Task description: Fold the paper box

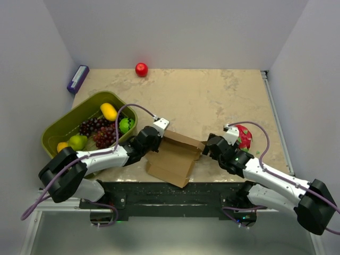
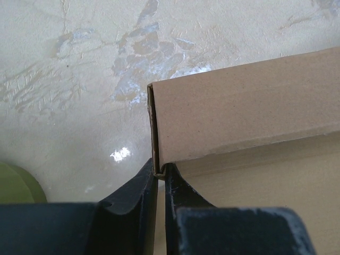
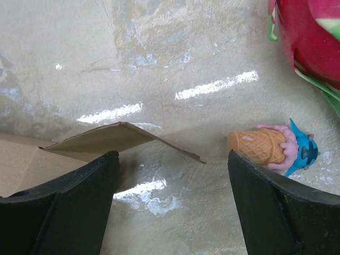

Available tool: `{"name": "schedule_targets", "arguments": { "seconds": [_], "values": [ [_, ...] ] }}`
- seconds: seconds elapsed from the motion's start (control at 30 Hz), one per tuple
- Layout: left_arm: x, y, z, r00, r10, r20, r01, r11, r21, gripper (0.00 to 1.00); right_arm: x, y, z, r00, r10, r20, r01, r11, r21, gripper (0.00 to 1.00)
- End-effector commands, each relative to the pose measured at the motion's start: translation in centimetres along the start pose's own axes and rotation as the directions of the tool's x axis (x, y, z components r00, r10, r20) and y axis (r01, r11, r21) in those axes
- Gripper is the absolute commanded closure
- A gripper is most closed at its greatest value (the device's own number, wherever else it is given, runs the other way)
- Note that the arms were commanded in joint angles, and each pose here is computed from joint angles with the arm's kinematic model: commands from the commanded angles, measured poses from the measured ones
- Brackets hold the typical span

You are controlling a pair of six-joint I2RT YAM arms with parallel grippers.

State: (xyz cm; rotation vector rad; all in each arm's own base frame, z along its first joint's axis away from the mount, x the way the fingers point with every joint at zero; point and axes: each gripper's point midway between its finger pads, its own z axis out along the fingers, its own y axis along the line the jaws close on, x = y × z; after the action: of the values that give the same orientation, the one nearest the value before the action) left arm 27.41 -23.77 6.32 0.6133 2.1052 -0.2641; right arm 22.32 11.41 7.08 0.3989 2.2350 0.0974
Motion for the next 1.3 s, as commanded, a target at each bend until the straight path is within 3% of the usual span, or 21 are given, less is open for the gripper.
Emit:
{"name": "schedule_targets", "arguments": {
  "seconds": [0.0,0.17,0.37,0.57,0.6,0.77,0.9,1.07,1.27],
  "values": [
    [-1.5,0.5,-0.9,0.997,0.016,0.073,-0.015,1.000,-0.006,1.00,-1.6,0.0,-0.1,0.995,0.048,0.088,-0.046,0.999,-0.018,0.14],
    [-1.8,0.4,-1.1,0.997,0.014,0.076,-0.015,1.000,0.004,1.00,-1.6,1.6,-0.2,0.996,-0.022,0.084,0.031,0.994,-0.106,0.16],
    [-2.1,0.4,-1.1,0.997,0.012,0.080,-0.012,1.000,0.000,1.00,-1.3,3.5,-0.5,0.993,-0.088,0.075,0.102,0.971,-0.215,0.31],
    [-2.5,0.9,-1.0,0.997,0.004,0.083,-0.001,0.999,-0.034,1.00,0.2,3.2,-0.4,0.994,-0.111,0.006,0.109,0.972,-0.209,0.54],
    [-2.4,1.0,-0.9,0.997,0.002,0.078,0.001,0.999,-0.040,1.00,0.3,3.3,-0.5,0.994,-0.110,-0.001,0.107,0.971,-0.214,0.63],
    [-2.8,1.6,-0.8,0.997,-0.007,0.077,0.014,0.997,-0.081,1.00,1.3,3.1,-0.2,0.993,-0.104,-0.047,0.093,0.976,-0.196,0.78],
    [-2.9,2.5,-0.7,0.997,-0.036,0.074,0.046,0.989,-0.140,1.00,1.7,2.9,-0.2,0.992,-0.100,-0.071,0.085,0.979,-0.185,1.00],
    [-2.7,4.3,-0.8,0.994,-0.076,0.078,0.094,0.962,-0.255,1.00,1.5,2.7,-0.5,0.994,-0.082,-0.070,0.068,0.982,-0.177,1.00],
    [-2.2,4.4,-0.1,0.987,-0.134,0.092,0.154,0.948,-0.278,1.00,0.7,2.6,-1.1,0.997,-0.055,-0.049,0.045,0.982,-0.182,1.00]
  ]
}}
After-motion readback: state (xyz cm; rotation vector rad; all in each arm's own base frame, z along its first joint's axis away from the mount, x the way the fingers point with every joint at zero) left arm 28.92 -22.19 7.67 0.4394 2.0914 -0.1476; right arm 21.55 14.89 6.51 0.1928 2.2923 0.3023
